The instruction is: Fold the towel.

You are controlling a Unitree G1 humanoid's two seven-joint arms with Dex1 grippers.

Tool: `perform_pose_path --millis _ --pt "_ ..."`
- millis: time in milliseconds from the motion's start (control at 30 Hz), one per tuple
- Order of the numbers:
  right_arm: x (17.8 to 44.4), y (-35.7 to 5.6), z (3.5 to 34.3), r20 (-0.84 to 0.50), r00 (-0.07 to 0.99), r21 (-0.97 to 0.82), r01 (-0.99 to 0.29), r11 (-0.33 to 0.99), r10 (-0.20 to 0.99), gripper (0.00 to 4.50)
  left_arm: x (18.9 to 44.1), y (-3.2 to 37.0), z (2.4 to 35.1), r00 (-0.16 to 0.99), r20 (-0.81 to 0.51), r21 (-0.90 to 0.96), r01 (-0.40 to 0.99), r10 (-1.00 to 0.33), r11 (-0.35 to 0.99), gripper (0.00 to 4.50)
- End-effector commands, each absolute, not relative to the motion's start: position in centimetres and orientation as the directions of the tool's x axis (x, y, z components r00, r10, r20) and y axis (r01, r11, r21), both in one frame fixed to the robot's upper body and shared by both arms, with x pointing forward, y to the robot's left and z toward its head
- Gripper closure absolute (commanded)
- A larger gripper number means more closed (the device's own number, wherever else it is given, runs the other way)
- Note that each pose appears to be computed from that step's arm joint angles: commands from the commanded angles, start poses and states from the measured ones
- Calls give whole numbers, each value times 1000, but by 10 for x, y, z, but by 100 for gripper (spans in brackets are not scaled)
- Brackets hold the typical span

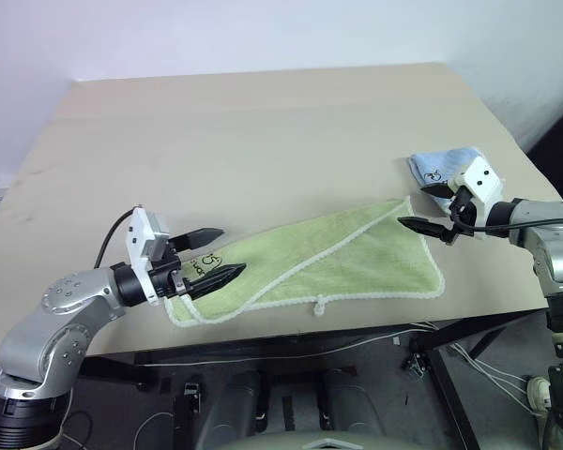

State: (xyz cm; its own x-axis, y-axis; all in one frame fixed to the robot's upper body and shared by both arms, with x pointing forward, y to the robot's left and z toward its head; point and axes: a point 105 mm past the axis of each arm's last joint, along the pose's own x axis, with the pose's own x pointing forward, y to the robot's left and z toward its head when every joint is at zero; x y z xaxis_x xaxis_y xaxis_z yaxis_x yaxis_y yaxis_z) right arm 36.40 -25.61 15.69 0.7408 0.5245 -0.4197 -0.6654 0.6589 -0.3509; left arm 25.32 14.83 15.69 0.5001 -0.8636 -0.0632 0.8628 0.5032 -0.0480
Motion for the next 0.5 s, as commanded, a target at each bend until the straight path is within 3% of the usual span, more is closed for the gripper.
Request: perform_pose_path --millis 33,500 --pt "378 -259 170 -394 782 -462 -623 631 483 3 250 146 156 483 -65 -12 874 -873 485 0" --pt "412 -261 159 -461 797 -661 -602 449 390 3 249 138 157 473 -72 23 881 -878 472 0"
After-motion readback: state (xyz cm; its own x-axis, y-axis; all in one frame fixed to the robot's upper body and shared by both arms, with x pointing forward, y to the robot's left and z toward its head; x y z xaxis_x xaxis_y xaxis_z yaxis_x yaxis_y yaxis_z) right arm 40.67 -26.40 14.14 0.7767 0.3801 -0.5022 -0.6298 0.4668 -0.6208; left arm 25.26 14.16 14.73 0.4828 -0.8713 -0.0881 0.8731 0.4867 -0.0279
